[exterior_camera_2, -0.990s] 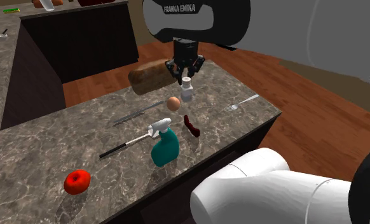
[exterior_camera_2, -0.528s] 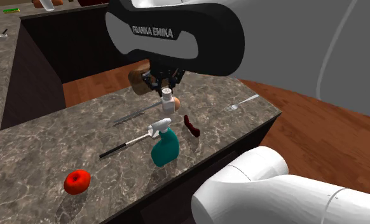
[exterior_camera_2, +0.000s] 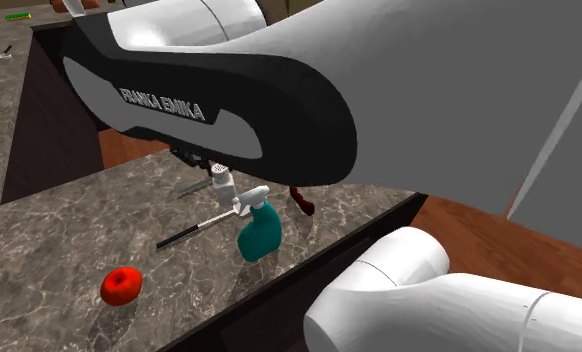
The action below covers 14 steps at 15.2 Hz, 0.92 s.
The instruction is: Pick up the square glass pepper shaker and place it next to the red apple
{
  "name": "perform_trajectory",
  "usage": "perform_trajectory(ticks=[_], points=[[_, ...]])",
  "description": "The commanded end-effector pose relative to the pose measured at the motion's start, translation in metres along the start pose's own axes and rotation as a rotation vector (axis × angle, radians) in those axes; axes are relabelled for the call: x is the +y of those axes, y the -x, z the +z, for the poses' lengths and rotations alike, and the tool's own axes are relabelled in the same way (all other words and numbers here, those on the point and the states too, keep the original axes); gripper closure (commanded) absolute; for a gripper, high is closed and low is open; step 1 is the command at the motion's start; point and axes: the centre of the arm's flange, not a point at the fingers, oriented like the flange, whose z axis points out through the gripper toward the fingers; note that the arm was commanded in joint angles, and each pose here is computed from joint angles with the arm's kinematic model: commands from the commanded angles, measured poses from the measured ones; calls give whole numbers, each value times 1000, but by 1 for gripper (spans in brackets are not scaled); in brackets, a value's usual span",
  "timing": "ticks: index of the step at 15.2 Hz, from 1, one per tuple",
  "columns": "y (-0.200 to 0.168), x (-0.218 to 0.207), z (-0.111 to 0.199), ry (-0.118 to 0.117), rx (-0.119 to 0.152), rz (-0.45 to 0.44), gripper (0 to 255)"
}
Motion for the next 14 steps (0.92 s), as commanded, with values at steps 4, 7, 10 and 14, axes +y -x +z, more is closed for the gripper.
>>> perform_trajectory(ticks=[4,7,10,14], points=[[25,-59,-2,0,0,2,255],[40,-95,-4,0,0,2,255],[55,-132,-6,0,0,2,255],[75,-181,-8,0,0,2,255]])
